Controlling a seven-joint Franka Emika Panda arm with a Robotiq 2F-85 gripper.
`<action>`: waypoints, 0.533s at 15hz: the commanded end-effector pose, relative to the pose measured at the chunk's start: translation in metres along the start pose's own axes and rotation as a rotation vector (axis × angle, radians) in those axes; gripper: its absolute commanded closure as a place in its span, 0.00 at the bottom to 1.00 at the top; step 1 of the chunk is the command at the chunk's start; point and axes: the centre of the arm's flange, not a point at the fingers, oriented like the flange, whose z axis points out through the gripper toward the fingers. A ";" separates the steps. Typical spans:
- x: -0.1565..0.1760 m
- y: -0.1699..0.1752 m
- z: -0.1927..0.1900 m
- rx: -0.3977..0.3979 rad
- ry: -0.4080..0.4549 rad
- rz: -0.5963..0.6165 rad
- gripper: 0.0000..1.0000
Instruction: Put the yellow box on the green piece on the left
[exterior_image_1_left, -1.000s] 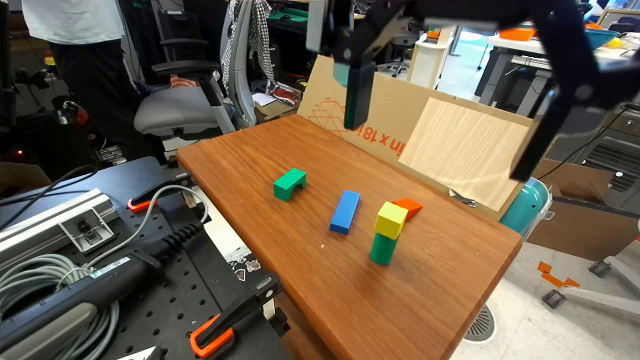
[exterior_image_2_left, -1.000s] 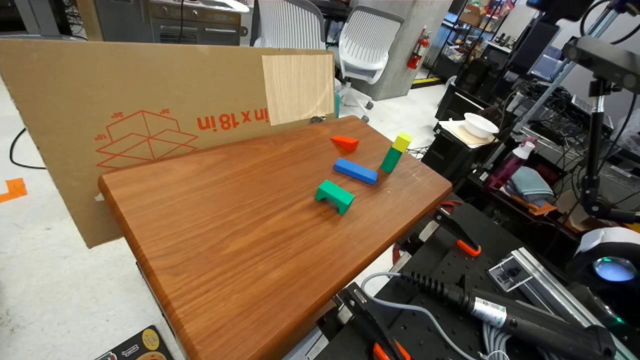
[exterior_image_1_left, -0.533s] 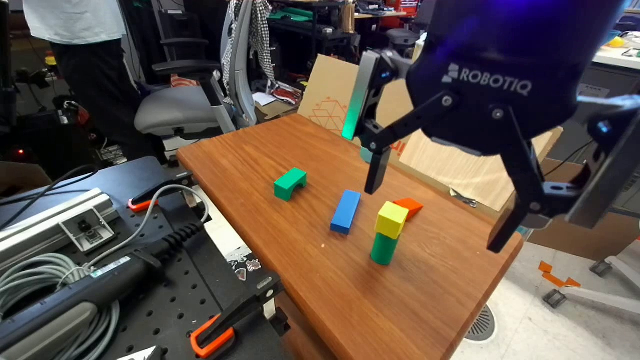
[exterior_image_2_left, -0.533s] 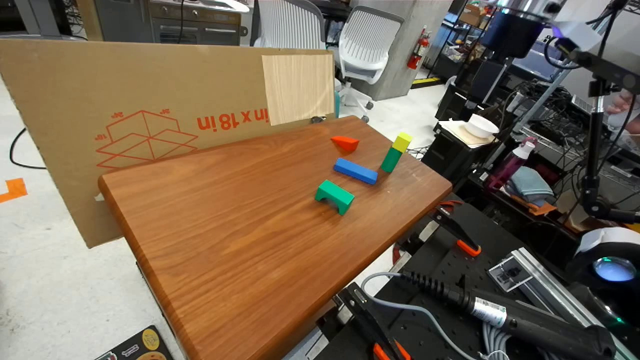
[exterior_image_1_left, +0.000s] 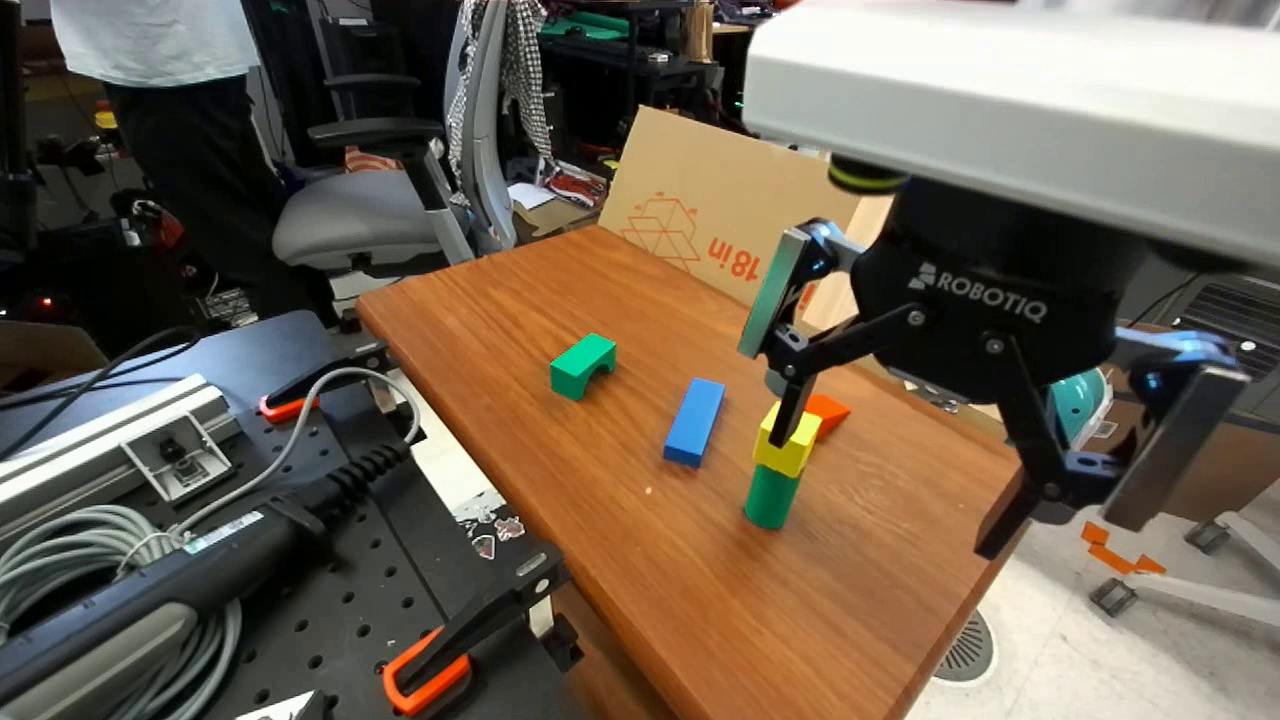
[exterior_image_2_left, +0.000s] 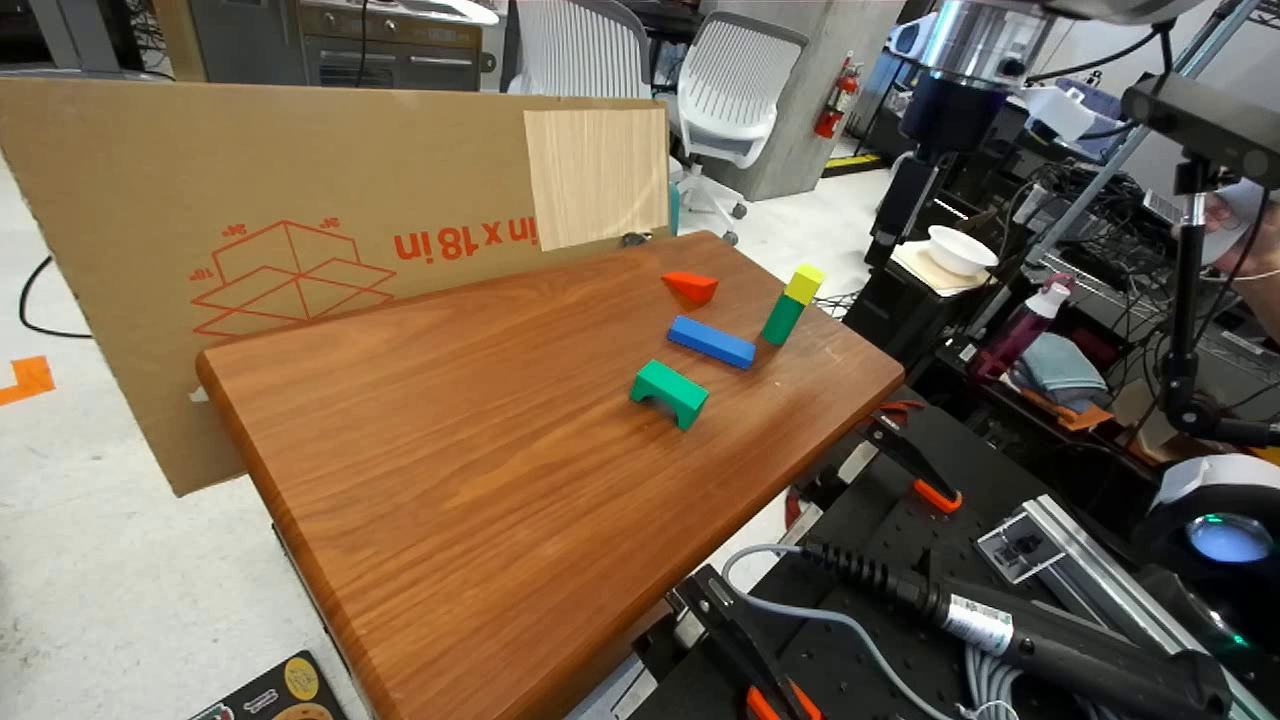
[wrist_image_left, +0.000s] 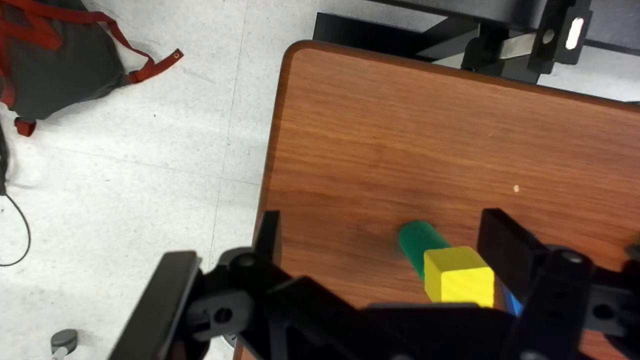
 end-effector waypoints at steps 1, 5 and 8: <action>0.023 0.008 0.018 0.024 -0.013 0.004 0.00; 0.034 0.004 0.033 0.053 -0.036 -0.016 0.00; 0.043 -0.001 0.036 0.068 -0.035 -0.028 0.00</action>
